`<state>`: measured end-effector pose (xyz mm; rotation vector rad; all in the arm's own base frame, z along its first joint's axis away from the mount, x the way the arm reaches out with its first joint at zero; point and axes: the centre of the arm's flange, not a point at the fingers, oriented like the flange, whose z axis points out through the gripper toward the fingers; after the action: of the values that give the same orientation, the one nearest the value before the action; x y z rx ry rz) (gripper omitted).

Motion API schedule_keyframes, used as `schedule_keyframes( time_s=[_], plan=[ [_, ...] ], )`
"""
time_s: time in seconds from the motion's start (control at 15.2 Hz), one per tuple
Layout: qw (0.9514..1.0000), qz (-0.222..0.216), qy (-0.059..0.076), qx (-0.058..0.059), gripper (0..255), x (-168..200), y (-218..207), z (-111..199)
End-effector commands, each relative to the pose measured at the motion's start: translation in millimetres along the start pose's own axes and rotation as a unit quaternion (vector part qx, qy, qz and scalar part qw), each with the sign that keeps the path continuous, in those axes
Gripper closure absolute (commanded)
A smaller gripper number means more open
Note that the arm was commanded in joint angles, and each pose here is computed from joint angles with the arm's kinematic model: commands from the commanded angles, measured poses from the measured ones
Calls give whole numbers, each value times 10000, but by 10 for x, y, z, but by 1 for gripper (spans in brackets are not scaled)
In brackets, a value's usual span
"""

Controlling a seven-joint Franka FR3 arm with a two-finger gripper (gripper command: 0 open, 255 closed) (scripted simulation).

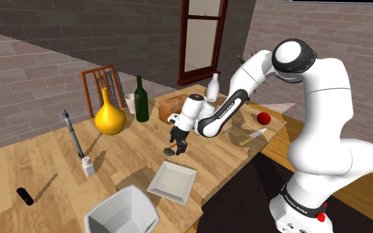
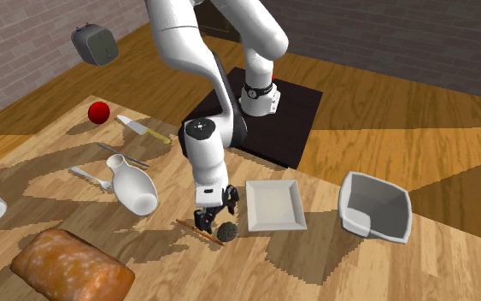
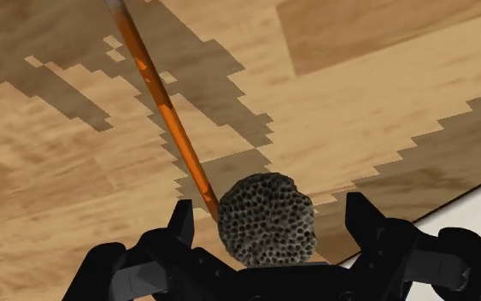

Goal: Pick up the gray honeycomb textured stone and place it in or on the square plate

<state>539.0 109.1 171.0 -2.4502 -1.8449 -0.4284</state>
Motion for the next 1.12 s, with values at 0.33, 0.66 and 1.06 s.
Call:
schedule_keyframes(
  time_s=[0.33, 0.66, 1.06],
  plan=[
    [10000, -31, 9, 3, 0, -3, 7, 227],
    [10000, -31, 9, 3, 0, -3, 7, 226],
    [10000, -31, 9, 3, 255, -3, 7, 227]
  ],
)
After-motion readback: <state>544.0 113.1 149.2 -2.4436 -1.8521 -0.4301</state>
